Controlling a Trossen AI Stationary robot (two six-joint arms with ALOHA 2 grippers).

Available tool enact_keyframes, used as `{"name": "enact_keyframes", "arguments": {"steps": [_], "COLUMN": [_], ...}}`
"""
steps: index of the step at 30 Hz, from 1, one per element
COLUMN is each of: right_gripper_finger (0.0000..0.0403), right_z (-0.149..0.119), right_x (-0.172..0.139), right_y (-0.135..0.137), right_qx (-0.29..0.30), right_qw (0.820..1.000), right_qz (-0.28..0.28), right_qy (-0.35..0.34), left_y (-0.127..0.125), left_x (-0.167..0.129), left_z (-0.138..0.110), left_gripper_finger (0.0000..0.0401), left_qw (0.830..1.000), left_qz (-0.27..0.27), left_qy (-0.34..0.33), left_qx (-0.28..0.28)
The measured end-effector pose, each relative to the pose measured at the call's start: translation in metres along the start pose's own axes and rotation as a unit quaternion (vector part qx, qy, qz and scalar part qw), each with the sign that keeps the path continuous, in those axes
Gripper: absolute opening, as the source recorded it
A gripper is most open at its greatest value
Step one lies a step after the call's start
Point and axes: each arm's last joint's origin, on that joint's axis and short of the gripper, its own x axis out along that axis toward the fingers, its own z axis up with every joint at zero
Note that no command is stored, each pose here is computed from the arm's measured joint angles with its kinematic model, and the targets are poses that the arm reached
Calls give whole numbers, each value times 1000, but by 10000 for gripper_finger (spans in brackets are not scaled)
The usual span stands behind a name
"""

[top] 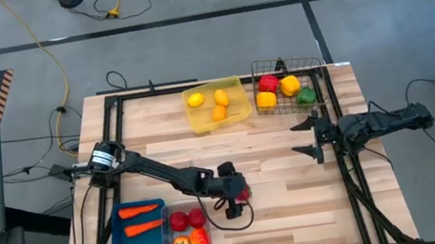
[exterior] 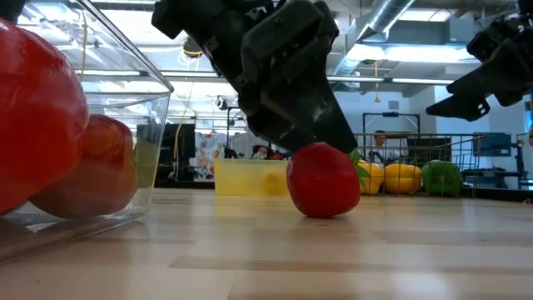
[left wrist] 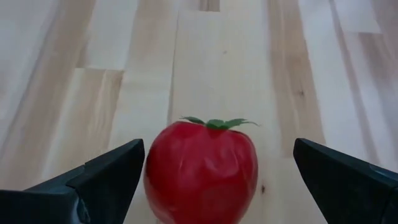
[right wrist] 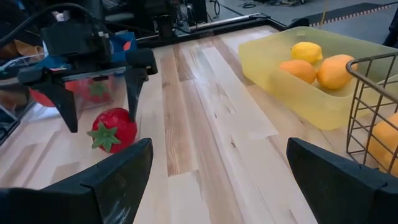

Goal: Sort produce into baskets
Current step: Put the red tomato into the transparent bin

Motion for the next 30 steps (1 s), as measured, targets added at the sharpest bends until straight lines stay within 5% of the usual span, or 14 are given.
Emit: {"name": "enact_keyframes", "arguments": {"steps": [30], "right_gripper_finger": [397], "right_z": [1], "right_x": [1], "right_y": [-5], "right_qx": [-7], "right_qw": [999], "right_qz": [-35], "right_qy": [-8], "left_y": [5], "left_x": [26], "left_z": [-17], "left_gripper_finger": [376], "left_qw": [999], "left_qz": [39], "left_qy": [17], "left_qx": [10]}}
